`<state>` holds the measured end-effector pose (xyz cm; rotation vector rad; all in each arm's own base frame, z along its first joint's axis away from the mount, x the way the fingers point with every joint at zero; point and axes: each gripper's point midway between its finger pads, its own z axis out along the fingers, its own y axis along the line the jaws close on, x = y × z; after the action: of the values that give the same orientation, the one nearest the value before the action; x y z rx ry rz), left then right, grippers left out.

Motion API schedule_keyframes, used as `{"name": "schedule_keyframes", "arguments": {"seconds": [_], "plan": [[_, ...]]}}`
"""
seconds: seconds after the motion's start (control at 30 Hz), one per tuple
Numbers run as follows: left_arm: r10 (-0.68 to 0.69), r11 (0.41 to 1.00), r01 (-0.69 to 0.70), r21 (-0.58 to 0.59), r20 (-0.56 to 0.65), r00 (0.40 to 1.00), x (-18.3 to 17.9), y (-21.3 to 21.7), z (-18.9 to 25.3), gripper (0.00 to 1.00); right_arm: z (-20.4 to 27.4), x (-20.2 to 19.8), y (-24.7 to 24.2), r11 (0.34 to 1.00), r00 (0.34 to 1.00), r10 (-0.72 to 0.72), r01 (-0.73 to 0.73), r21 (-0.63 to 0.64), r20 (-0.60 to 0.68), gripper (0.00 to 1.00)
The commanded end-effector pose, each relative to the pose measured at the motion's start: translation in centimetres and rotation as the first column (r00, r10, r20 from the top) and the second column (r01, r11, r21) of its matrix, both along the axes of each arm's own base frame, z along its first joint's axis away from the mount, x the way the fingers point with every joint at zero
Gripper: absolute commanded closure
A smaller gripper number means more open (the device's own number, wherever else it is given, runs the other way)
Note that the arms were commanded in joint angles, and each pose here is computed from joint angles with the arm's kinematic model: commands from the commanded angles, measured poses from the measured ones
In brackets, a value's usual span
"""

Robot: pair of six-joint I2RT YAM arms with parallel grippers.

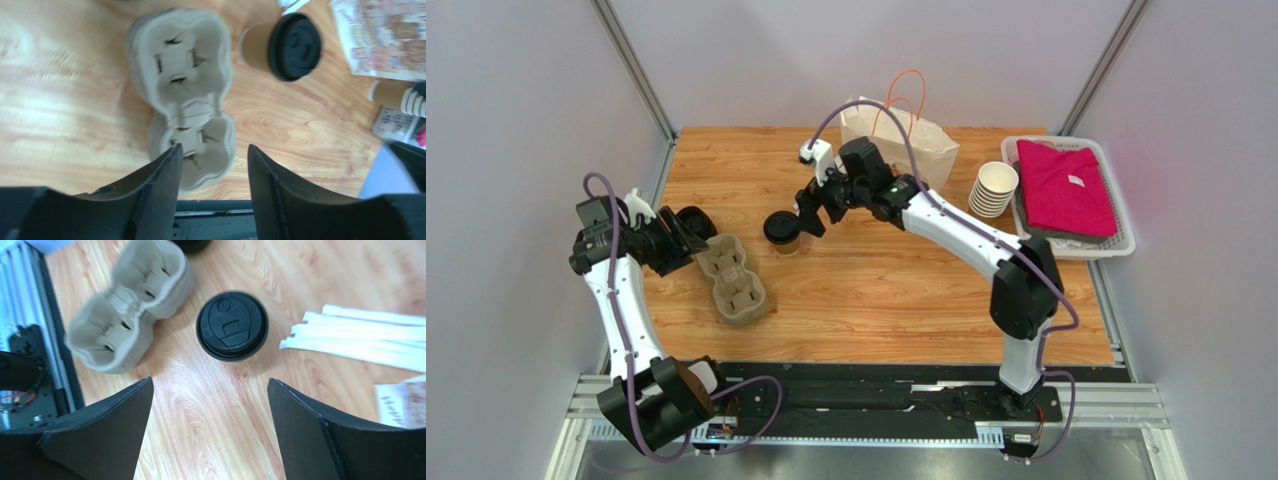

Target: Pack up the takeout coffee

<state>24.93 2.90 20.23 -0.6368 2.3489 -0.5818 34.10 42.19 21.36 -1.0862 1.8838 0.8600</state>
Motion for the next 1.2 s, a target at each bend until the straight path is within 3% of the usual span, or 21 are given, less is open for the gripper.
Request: {"name": "schedule_keyframes", "arguments": {"seconds": [0.0,0.37,0.9,1.0,1.17], "plan": [[0.098,0.994,-0.09,0.065,-0.134,0.986,-1.8,1.7,-2.8,0.47,3.9,-1.4,-3.6,0.999,0.999,-0.036,0.036,-0.001,0.024,0.1],[0.145,0.989,-0.132,0.069,-0.248,0.958,-0.5,3.2,-6.2,0.49,1.3,-4.1,-10.5,0.988,0.993,-0.118,0.118,-0.098,0.007,0.09],[0.054,0.995,-0.026,0.096,-0.301,0.952,1.1,0.4,-9.1,0.58,0.8,-1.9,-12.7,0.976,0.982,-0.189,0.186,-0.11,-0.016,0.09],[0.037,0.997,-0.015,0.082,-0.272,0.962,1.2,0.0,-8.3,0.58,3.0,-0.3,-13.3,0.967,0.971,-0.236,0.239,-0.091,0.044,0.09],[0.005,0.998,0.009,0.065,-0.218,0.976,1.0,-0.8,-6.9,0.55,12.3,5.0,-17.0,0.928,0.91,-0.368,0.372,0.015,0.191,0.08]]}}
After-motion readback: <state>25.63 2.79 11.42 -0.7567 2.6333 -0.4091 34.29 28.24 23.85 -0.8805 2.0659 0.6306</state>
